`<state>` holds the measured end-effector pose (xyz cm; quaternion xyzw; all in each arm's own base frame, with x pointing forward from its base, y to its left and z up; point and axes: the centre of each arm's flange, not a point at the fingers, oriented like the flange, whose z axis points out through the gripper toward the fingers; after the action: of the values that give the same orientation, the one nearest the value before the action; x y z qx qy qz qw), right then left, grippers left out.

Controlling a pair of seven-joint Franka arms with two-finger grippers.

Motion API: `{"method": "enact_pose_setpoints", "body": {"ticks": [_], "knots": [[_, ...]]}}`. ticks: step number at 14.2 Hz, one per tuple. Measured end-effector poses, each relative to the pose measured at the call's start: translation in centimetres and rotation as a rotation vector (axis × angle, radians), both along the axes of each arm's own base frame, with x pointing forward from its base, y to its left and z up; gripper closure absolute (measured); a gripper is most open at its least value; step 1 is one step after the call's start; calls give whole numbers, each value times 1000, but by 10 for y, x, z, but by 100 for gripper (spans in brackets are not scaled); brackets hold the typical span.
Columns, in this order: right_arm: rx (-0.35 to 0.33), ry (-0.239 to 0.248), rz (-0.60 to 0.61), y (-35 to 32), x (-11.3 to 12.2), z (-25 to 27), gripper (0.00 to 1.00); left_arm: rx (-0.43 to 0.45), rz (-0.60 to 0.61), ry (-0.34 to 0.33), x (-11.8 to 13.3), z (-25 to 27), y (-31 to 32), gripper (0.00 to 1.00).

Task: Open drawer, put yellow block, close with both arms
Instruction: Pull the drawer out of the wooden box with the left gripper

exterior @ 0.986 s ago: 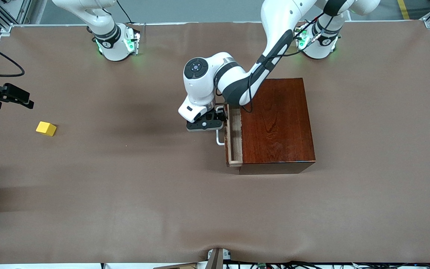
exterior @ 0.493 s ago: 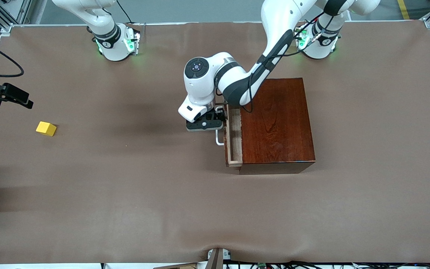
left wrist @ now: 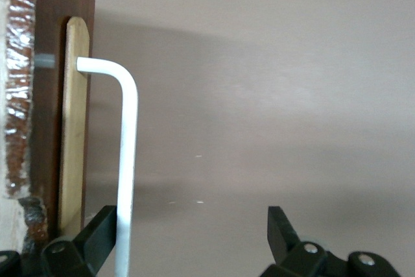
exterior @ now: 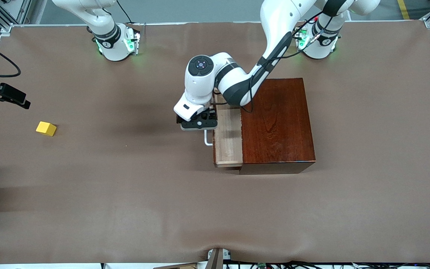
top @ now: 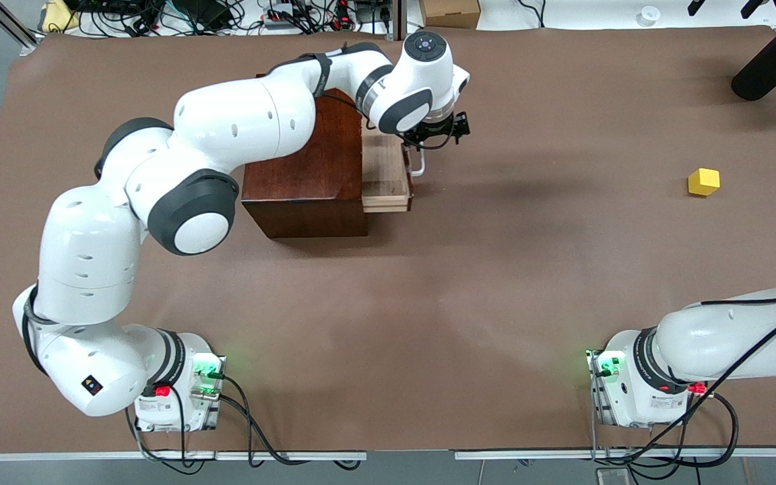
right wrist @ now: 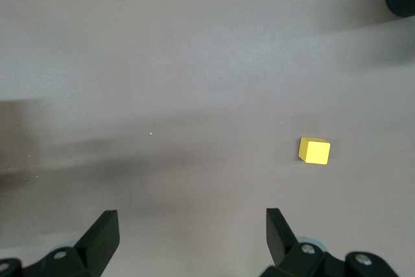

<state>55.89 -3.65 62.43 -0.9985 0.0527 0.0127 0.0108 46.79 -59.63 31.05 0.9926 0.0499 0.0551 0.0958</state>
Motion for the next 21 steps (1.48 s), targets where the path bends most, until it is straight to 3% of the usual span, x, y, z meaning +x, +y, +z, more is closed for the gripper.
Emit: {"method": "enact_pose_setpoints", "body": {"ticks": [9, 21], "knots": [[0, -3, -3, -1, 0, 1, 0, -98, -38, -52, -18, 8, -30, 0], [-1, -8, -4, -1, 0, 4, 0, -192, -14, -127, -2, 64, -32, 0]]}}
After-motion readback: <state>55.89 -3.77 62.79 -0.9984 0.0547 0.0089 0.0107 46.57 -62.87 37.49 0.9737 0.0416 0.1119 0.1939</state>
